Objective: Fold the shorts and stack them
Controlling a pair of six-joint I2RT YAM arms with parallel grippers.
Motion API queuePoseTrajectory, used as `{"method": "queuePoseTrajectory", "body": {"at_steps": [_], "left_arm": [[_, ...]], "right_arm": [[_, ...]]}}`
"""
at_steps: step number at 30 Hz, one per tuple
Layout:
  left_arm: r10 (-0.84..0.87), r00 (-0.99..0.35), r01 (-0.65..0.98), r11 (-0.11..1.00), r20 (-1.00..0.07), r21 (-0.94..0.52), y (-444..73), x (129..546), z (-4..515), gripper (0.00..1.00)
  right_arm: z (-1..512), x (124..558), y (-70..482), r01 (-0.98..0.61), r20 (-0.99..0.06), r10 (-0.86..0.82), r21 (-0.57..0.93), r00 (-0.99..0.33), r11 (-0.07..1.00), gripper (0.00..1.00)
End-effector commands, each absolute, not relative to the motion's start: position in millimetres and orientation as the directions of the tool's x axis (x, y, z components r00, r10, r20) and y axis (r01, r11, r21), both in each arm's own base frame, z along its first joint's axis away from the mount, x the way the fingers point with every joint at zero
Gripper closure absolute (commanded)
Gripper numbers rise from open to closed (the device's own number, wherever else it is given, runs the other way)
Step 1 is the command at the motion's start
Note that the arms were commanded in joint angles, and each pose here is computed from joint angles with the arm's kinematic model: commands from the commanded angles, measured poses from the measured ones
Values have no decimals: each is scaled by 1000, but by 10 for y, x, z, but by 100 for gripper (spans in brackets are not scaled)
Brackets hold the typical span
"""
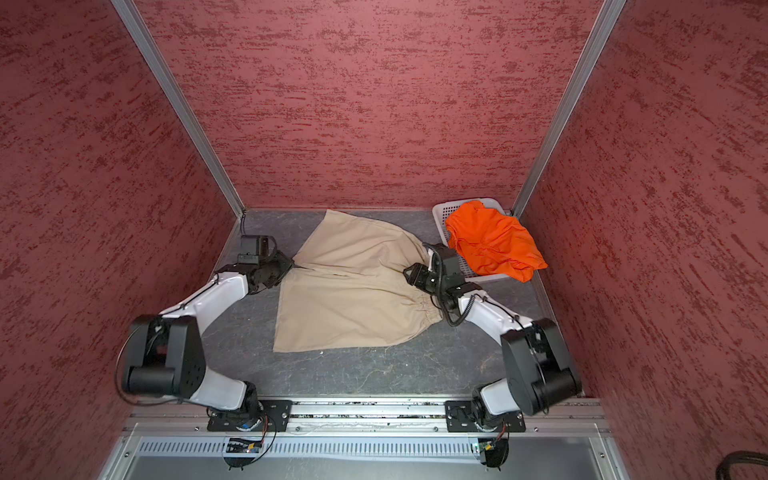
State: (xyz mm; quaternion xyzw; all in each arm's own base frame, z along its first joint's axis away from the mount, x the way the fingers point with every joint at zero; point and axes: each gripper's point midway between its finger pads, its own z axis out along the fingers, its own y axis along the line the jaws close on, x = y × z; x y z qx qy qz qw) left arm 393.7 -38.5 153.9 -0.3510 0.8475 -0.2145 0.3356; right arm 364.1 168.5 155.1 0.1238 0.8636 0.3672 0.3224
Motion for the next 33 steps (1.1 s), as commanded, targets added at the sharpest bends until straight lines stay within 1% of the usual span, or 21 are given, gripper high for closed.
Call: {"method": "queuePoseTrajectory", "body": {"at_steps": [1,3,7,11,13,16,21,25,26,28,30,33], "left_arm": [[-721,-543,-445,682,-430,-581,-490,3474,1649,48],[-734,-543,-450,665,-408,-597,-570,3221,1635,46],[-763,-538,-486,628,-359,-607,-621,2763,1418,45],[-793,-512,-525,593,-330,-611,-562,2530,1191,45],[-799,-511,-527,582,-317,-619,-570,2486,1119,45],[-800,-519,-535,579,-301,-616,-587,2460,1031,45],[-802,-540,-546,565,-256,-618,-665,2411,894,44],[-822,-532,-605,536,-202,-589,-682,2232,829,43],[-830,-525,-623,527,-190,-578,-672,2178,818,43],[-850,-501,-665,497,-160,-558,-649,2057,799,42],[-878,-464,-705,445,-115,-552,-641,1949,786,42],[-917,-396,-768,357,-44,-532,-633,1799,791,41]], "right_arm": [[1489,3264,1413,59,-378,441,702,-814,710,40],[1427,3038,1205,127,-337,471,690,-815,712,40],[1197,2591,911,259,-251,537,666,-805,700,37],[960,2345,896,345,-147,583,682,-799,645,35],[905,2353,993,343,-102,595,735,-797,585,35],[899,2456,1093,318,-75,609,799,-790,511,34],[810,2581,1150,305,-65,594,811,-802,500,35],[639,2645,1195,321,-40,585,804,-810,500,37],[587,2650,1195,332,-32,589,800,-808,499,40],[513,2686,1209,337,-22,589,802,-808,493,51],[429,2701,1205,354,-10,596,796,-803,491,73],[371,2702,1170,367,-18,618,791,-786,490,98]]}}
